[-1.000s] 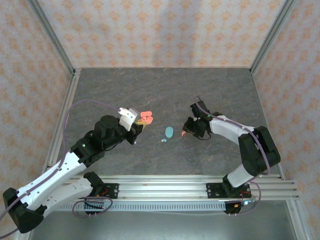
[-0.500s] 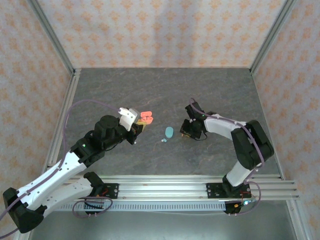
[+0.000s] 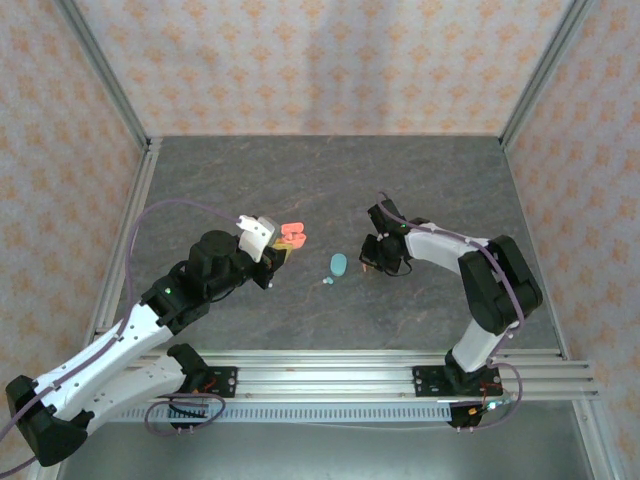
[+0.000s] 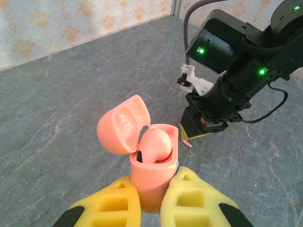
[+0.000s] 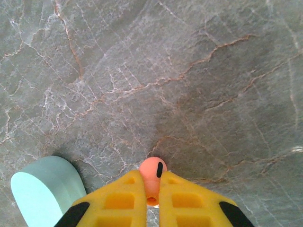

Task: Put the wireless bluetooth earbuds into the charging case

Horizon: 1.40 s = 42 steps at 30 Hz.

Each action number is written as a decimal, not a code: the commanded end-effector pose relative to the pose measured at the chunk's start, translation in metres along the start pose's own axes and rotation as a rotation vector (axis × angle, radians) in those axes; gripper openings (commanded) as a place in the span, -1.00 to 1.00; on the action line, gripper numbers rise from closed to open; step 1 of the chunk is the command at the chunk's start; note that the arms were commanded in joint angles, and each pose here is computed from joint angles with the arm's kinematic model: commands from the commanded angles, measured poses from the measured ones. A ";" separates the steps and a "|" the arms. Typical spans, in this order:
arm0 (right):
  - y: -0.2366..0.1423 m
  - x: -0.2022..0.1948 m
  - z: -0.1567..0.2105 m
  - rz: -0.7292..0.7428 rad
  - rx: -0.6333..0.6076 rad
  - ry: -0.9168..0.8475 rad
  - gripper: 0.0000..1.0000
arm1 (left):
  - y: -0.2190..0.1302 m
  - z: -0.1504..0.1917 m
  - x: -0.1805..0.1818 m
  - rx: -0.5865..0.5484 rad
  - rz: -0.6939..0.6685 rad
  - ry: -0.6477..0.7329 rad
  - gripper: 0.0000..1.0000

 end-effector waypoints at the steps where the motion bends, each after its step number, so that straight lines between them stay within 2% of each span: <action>1: -0.003 -0.005 0.000 0.044 -0.005 -0.019 -0.79 | -0.006 -0.014 -0.002 -0.045 0.003 0.017 -1.00; 7: -0.034 0.010 -0.006 -0.029 -0.080 -0.055 -0.83 | -0.007 -0.020 -0.002 -0.059 0.007 0.017 -1.00; 15: -0.116 0.050 -0.016 -0.205 -0.288 -0.157 -0.90 | -0.007 -0.042 -0.004 -0.119 0.024 0.015 -1.00; 23: -0.234 0.116 -0.001 -0.526 -0.540 -0.330 -0.97 | -0.003 -0.078 -0.007 -0.210 0.063 0.005 -1.00; 31: -0.314 0.157 0.034 -0.847 -0.641 -0.409 -0.98 | -0.002 -0.113 -0.009 -0.313 0.094 -0.044 -1.00; 36: -0.334 0.174 0.056 -0.970 -0.640 -0.458 -0.98 | 0.002 -0.125 -0.010 -0.359 0.109 -0.069 -1.00; 42: -0.332 0.180 0.064 -0.990 -0.636 -0.511 -0.96 | 0.002 -0.134 -0.012 -0.398 0.130 -0.097 -1.00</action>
Point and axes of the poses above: each hand's point on the last joint's axis, 136 mm out from that joint toward the fingers, its own y axis out along the fingers, its own x axis along the line the jaws close on, z = x × y, the point moved 1 cm from there along -y, back along the fingers, and after that the axes turned 10 degrees about y, right-handed, at the moved point
